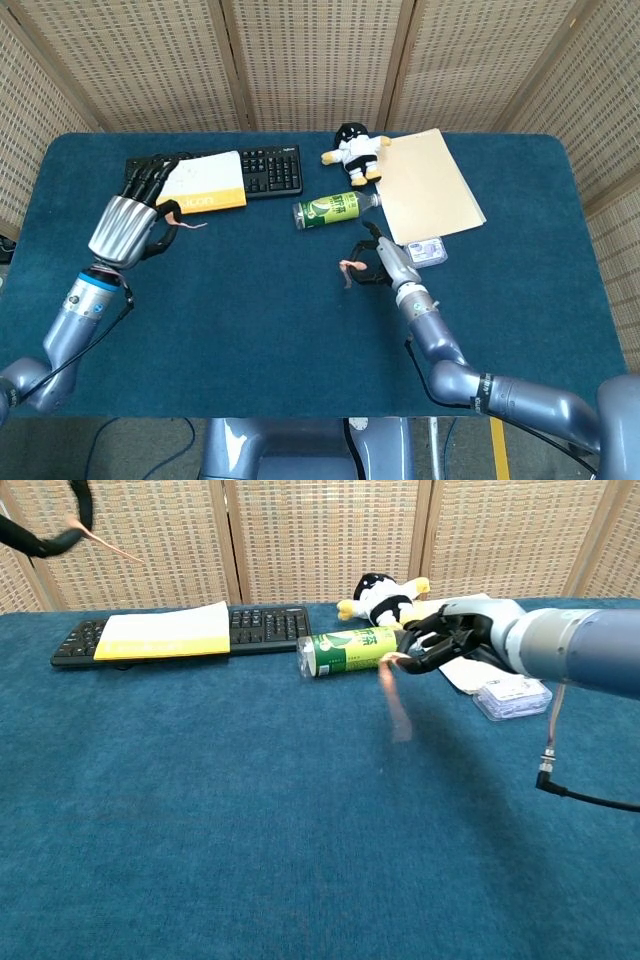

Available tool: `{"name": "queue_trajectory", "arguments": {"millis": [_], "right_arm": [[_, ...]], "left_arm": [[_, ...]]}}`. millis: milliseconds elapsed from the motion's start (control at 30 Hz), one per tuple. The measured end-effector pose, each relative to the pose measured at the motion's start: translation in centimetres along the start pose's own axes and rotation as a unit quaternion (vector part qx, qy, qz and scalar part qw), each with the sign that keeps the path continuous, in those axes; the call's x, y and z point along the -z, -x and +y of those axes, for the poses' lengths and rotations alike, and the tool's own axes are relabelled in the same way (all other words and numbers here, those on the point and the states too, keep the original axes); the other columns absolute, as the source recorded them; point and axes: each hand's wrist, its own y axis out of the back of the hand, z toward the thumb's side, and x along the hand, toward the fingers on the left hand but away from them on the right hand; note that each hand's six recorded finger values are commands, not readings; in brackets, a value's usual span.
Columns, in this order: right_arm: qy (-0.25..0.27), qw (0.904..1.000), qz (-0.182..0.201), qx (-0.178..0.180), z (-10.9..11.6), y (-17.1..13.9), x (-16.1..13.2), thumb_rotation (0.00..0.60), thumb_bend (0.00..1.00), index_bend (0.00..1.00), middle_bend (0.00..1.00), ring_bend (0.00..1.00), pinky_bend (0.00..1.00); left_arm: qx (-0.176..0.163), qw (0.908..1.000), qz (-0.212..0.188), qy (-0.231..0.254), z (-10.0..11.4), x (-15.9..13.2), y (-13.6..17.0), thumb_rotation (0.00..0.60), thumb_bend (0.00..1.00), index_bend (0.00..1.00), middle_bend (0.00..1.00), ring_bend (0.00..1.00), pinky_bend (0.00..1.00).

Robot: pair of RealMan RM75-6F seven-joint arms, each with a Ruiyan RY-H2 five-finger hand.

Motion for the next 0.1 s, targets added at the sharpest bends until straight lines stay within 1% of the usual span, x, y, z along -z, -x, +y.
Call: {"name": "queue_trajectory", "arguments": {"millis": [100], "right_arm": [[0.004, 0.9999, -0.007, 0.008, 0.9, -0.1, 0.8, 0.600, 0.79, 0.81, 0.10, 0.00, 0.00]], "left_arm": [[-0.006, 0.9998, 0.017, -0.008, 0.9, 1.7, 0.3, 0.600, 0.50, 0.83, 0.00, 0.00, 0.00]]}}
